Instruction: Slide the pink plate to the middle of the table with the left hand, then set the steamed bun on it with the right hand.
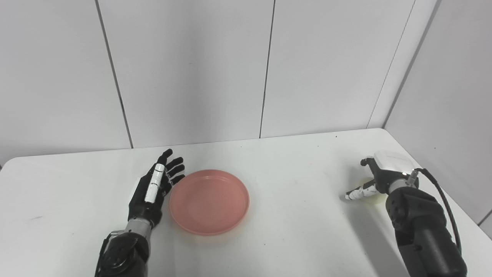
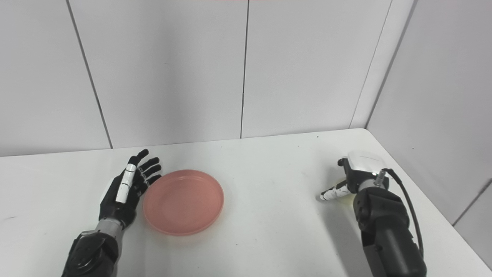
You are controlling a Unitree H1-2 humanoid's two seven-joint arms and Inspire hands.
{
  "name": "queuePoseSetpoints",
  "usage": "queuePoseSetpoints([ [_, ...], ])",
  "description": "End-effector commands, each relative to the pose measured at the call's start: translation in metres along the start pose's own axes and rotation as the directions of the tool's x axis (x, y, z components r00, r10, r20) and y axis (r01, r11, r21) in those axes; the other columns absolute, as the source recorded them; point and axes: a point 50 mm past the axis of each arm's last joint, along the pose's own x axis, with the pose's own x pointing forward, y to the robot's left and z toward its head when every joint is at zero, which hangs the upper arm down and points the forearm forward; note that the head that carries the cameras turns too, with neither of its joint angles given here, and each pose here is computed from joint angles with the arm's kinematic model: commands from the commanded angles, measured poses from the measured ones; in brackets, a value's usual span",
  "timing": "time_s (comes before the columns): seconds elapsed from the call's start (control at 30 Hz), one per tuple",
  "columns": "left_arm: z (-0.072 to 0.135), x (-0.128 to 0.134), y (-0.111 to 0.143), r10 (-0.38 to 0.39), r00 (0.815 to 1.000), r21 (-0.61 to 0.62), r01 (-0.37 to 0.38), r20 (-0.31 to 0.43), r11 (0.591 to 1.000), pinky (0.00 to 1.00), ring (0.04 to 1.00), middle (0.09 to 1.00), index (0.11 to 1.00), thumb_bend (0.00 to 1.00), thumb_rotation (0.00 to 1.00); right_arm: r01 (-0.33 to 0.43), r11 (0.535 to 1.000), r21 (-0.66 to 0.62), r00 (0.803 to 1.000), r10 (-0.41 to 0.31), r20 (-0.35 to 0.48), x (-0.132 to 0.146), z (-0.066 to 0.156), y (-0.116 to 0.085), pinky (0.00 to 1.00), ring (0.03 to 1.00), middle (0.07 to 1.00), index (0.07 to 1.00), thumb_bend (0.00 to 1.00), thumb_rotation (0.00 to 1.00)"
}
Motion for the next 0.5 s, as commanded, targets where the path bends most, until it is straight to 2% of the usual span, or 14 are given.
queuePoseSetpoints([
  [0.0, -0.0024, 0.0003, -0.0006, -0.014, 1.000, 0.001, 0.014, -0.026, 1.000, 0.76, 0.818, 0.810, 0.868, 0.71, 0.79, 0.071, 0.997, -0.001, 0.997, -0.071, -0.009, 0.0013, -0.0072, -0.0186, 0.88, 0.892, 0.899, 0.809, 1.00, 0.43],
  [0.17, -0.0026, 0.0001, 0.0001, -0.015, 0.999, 0.001, 0.016, -0.032, 1.000, 0.76, 0.813, 0.805, 0.865, 0.71, 0.78, 0.056, 0.998, -0.012, 0.998, -0.056, -0.002, 0.0016, -0.0054, -0.0148, 0.89, 0.894, 0.900, 0.810, 1.00, 0.44],
  [0.47, -0.0003, 0.0002, 0.0012, -0.022, 0.999, -0.003, 0.022, -0.034, 1.000, 0.76, 0.811, 0.805, 0.854, 0.71, 0.77, 0.068, 0.998, -0.017, 0.998, -0.068, -0.002, 0.0001, -0.0016, -0.0186, 0.82, 0.879, 0.891, 0.811, 1.00, 0.42],
])
